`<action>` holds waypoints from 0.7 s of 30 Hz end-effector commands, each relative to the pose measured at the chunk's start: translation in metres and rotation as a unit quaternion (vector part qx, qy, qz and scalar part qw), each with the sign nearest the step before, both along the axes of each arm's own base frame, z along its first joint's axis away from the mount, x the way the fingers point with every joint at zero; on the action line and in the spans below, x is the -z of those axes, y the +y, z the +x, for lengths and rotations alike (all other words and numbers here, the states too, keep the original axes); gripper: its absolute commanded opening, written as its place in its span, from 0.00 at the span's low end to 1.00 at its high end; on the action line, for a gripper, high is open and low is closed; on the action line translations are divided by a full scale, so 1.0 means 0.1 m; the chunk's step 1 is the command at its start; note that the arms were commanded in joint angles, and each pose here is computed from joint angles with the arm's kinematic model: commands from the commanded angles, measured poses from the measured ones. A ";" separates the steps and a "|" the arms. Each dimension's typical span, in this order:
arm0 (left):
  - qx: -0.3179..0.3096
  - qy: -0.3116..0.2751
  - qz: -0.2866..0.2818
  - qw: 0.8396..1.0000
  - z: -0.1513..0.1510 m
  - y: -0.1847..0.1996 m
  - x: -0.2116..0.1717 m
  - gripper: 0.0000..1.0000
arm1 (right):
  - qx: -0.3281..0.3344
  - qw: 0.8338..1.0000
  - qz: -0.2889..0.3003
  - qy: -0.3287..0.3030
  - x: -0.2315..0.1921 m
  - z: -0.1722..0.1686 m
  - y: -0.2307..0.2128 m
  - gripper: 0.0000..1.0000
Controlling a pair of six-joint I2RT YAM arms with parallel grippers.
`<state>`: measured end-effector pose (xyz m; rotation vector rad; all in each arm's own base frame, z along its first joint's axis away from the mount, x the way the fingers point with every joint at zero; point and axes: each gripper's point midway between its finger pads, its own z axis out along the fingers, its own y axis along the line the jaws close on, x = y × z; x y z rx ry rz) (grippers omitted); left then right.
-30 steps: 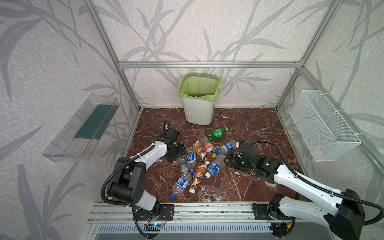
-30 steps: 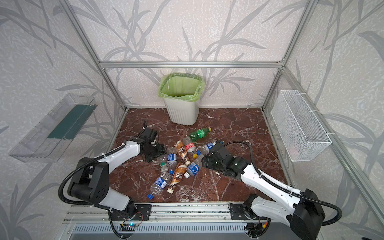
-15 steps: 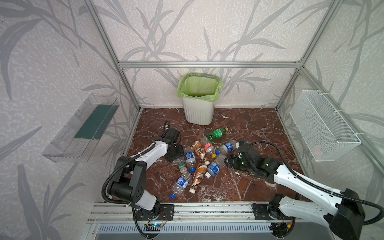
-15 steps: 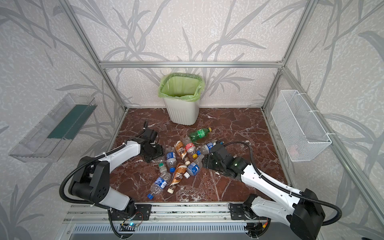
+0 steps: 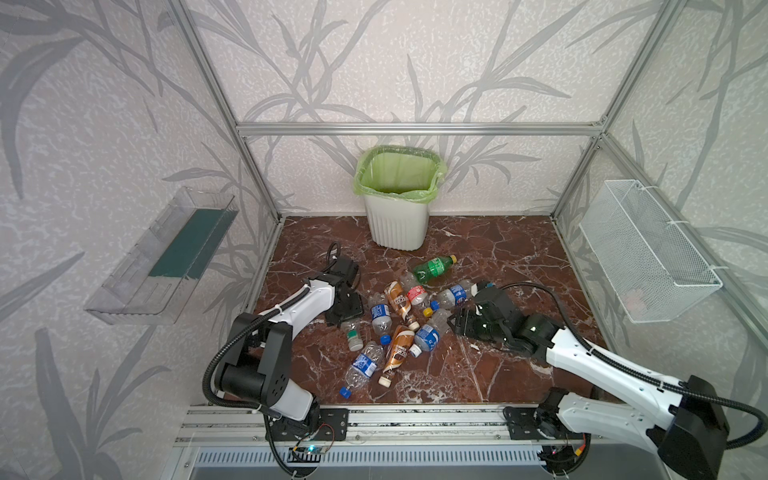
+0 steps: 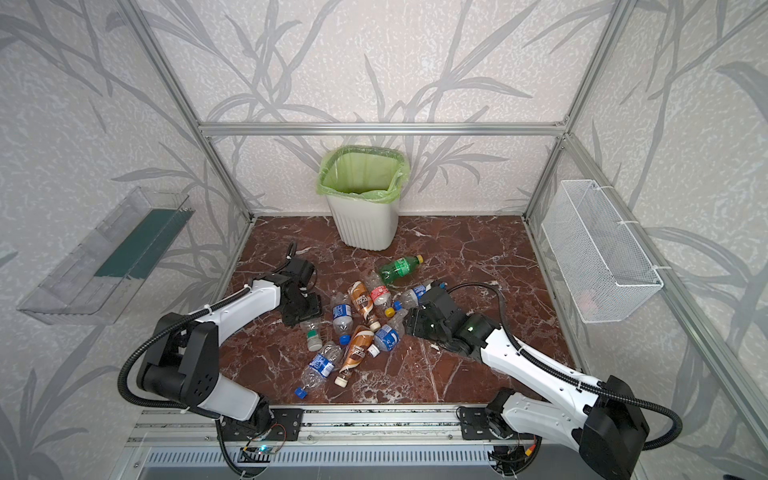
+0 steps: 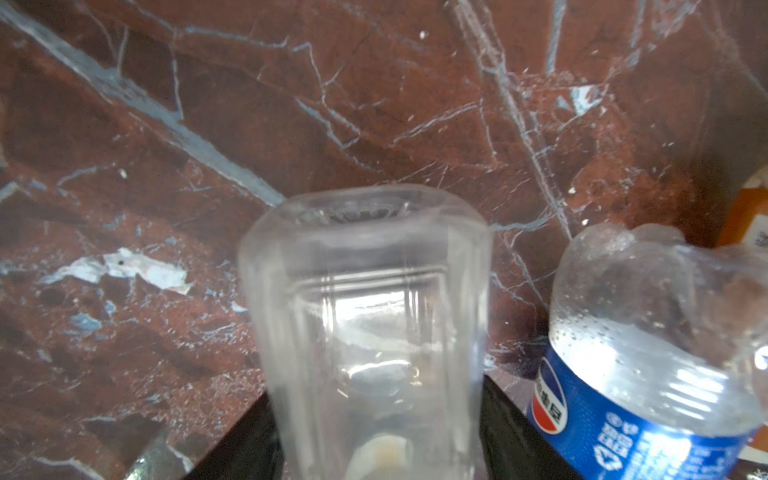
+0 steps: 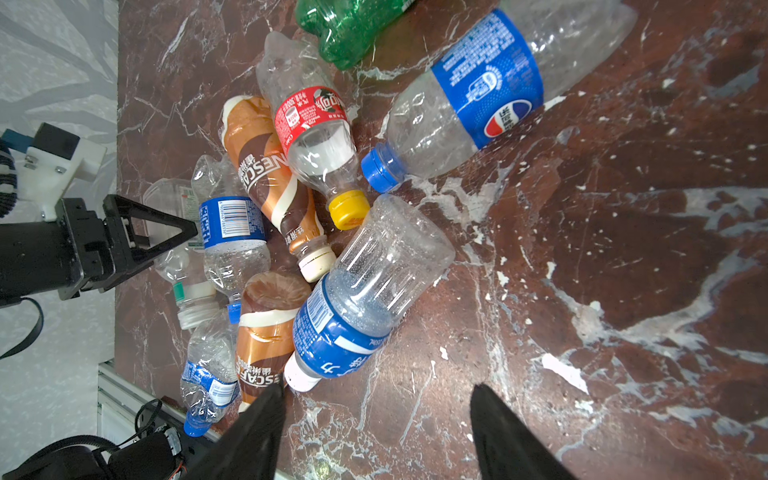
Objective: Throw the plastic bottles in the bin
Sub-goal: 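Lower the left gripper and close it on the clear green-labelled bottle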
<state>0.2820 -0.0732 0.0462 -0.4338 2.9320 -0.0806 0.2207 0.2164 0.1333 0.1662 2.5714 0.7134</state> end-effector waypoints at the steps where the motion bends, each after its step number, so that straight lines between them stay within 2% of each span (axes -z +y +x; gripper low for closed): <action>1: 0.003 0.022 0.018 1.000 -0.10 0.07 0.03 0.73 | -0.007 1.000 0.000 -0.002 0.00 0.00 0.03 0.71; 5: 0.001 0.022 0.019 1.000 -0.12 0.08 0.03 0.76 | -0.007 1.000 0.000 -0.003 -0.01 0.00 0.03 0.70; 13: 0.002 0.029 0.017 0.999 -0.13 0.07 0.07 0.74 | -0.004 1.000 0.002 0.000 0.01 -0.02 0.02 0.69; 21: 0.003 0.034 0.012 0.999 -0.15 0.05 0.10 0.66 | -0.005 1.000 0.003 -0.002 0.00 -0.01 0.02 0.69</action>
